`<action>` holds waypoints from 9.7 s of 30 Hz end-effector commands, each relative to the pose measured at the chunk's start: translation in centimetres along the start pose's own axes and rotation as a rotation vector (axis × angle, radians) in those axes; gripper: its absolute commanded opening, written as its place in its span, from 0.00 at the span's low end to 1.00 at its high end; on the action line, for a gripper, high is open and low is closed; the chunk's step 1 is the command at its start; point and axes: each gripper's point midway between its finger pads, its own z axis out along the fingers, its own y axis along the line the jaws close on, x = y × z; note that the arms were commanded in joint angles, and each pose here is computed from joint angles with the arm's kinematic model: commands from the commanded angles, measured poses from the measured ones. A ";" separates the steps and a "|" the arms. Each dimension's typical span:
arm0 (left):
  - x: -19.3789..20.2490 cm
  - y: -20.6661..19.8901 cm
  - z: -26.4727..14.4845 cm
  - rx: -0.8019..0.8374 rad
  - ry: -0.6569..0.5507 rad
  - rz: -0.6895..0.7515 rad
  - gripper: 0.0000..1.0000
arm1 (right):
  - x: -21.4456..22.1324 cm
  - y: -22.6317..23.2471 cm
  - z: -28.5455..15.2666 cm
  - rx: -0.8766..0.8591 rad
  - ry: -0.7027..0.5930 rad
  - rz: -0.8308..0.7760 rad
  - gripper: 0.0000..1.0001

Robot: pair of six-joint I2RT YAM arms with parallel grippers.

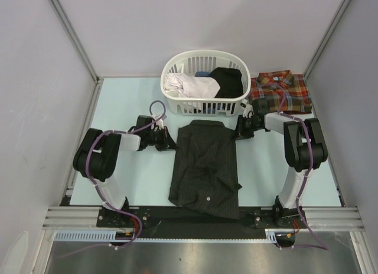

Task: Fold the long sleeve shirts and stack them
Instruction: Fold the shirt

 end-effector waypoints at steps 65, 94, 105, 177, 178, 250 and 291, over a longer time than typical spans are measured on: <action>4.5 -4.8 -4.3 0.143 0.245 0.518 0.05 | 10.6 12.4 -4.7 -0.153 0.214 -1.106 0.04; -0.7 -4.0 -5.3 0.107 -0.108 0.235 0.69 | 3.1 3.4 -7.6 -0.111 -0.226 0.031 0.73; -5.1 -1.4 0.3 0.086 -0.061 0.100 0.59 | -2.5 1.2 -0.8 -0.156 -0.190 0.083 0.52; 16.0 -6.5 -8.1 0.070 0.170 -0.074 0.50 | 20.7 6.1 -7.7 -0.063 0.118 0.457 0.33; 16.1 -6.3 -8.0 0.061 0.173 -0.077 0.51 | 20.7 6.1 -7.7 -0.065 0.114 0.454 0.28; 6.0 -4.3 -5.5 0.019 0.083 0.144 0.61 | 10.8 5.7 -4.3 -0.094 -0.145 0.018 0.41; 6.0 -3.8 -3.8 0.013 0.093 0.171 0.09 | 9.0 4.8 -6.0 -0.089 -0.179 0.109 0.31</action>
